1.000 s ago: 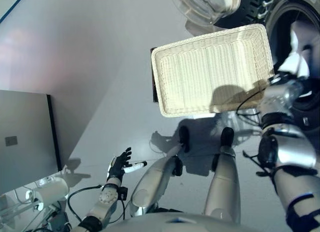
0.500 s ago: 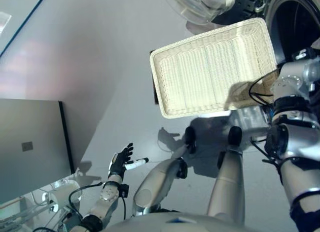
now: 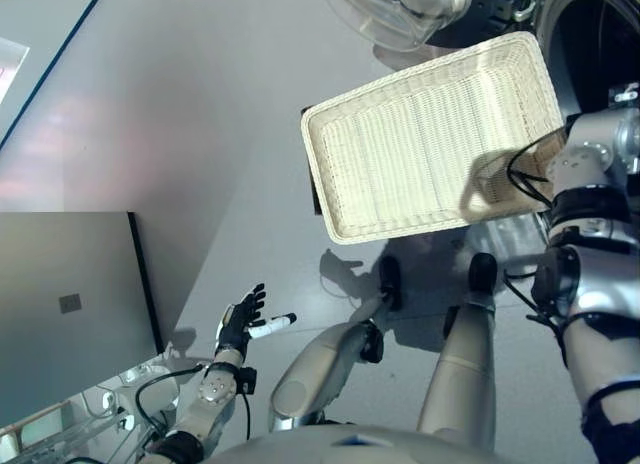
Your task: Pick up the clothes and place them into the washing machine
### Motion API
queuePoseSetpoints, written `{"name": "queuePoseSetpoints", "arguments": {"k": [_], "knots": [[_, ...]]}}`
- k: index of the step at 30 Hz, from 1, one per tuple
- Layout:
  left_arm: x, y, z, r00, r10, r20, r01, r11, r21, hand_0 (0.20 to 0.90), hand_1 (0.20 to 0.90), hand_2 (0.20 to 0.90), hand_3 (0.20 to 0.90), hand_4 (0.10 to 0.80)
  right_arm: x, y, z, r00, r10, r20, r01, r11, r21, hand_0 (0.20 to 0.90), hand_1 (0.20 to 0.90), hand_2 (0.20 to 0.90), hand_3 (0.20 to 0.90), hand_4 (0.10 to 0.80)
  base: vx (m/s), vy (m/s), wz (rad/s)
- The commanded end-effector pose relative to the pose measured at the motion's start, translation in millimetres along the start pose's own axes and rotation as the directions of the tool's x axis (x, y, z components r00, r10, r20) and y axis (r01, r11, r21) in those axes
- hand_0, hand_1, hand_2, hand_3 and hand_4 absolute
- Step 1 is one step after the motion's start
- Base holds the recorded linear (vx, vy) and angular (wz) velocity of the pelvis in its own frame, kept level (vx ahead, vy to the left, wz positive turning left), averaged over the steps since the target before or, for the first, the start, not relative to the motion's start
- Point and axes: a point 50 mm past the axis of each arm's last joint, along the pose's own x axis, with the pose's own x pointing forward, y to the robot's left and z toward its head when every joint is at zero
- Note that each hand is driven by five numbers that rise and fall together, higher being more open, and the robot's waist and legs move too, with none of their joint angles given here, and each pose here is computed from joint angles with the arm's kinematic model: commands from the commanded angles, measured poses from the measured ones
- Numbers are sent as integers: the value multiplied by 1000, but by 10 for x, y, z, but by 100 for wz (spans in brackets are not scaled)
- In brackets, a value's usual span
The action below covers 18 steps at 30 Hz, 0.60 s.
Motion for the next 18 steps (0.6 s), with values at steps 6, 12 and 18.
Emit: {"name": "queuePoseSetpoints", "arguments": {"k": [6, 12, 18], "knots": [[-133, 92, -239, 995, 57, -76, -57, 998, 9, 900, 900, 900, 900, 800, 111, 251, 648, 954, 158, 254, -176, 983, 50, 900, 900, 900, 900, 800, -1, 2, 1], [-139, 95, -259, 994, 63, -85, -63, 998, 3, 900, 900, 900, 900, 800, 136, 165, 562, 962, 151, 226, -163, 986, 36, 900, 900, 900, 900, 800, 0, 0, 0], [-175, 129, -314, 993, 58, -106, -57, 998, 20, 900, 900, 900, 900, 800, 334, -45, 428, 988, 82, 134, -60, 985, -159, 900, 900, 900, 900, 800, 0, 0, 0]]}}
